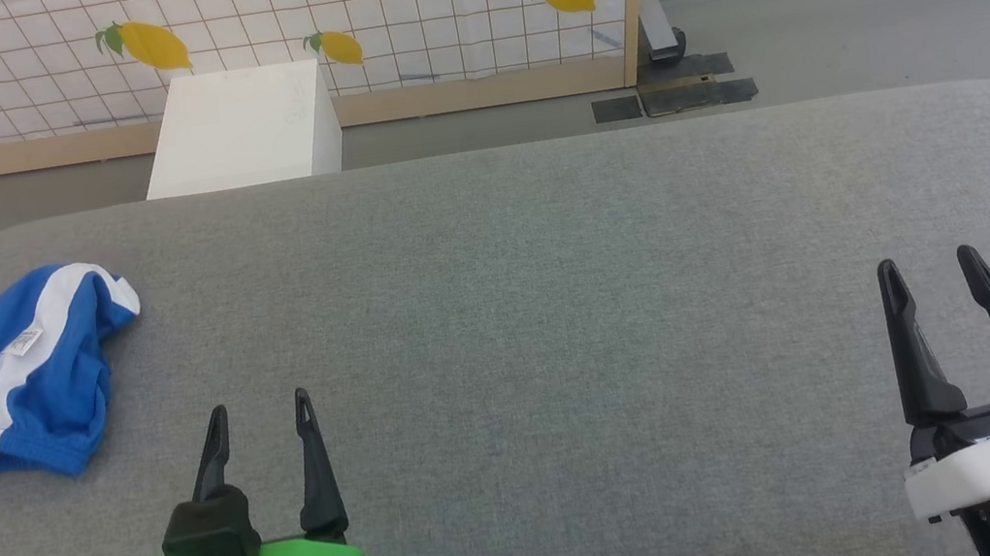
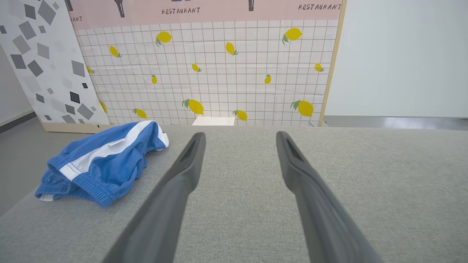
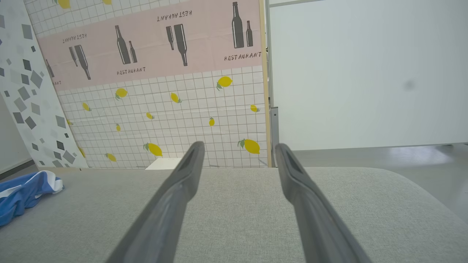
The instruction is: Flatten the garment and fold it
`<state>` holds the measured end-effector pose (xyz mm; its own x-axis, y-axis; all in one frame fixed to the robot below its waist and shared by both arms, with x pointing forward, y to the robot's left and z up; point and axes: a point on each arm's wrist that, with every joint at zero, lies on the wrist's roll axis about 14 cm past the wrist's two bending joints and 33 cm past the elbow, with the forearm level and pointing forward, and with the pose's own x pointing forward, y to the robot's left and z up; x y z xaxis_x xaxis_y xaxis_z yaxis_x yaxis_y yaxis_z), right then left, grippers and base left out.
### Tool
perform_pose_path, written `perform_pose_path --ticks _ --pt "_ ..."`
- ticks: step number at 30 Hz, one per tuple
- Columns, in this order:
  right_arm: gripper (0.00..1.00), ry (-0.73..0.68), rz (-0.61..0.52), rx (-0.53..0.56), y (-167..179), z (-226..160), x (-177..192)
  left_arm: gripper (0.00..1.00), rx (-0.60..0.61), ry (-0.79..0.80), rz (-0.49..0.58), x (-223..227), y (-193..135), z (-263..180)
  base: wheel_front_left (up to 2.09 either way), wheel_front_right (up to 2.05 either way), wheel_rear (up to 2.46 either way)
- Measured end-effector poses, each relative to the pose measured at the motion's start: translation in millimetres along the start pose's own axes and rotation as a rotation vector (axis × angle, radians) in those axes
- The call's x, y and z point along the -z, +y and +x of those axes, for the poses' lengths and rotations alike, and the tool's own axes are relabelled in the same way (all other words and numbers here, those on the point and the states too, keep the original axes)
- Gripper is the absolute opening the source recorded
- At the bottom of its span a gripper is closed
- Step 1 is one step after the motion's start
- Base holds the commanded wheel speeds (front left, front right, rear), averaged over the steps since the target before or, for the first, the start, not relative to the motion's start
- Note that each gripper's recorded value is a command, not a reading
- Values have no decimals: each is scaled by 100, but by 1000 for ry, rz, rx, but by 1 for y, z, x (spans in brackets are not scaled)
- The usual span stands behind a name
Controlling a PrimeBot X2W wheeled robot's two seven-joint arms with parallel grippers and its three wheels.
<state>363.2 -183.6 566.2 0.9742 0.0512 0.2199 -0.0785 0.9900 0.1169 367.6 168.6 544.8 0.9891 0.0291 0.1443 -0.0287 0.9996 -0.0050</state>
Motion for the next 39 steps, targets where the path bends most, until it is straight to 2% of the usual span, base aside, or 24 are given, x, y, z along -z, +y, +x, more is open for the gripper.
perform_pose_path --ticks 26,39 --pt "100 -9 26 2 1 -8 6 100 -15 -37 -34 -3 -1 -2 0 0 0" --pt "100 -9 -30 -11 3 -10 9 100 -22 -57 -30 -5 -3 -4 0 0 0"
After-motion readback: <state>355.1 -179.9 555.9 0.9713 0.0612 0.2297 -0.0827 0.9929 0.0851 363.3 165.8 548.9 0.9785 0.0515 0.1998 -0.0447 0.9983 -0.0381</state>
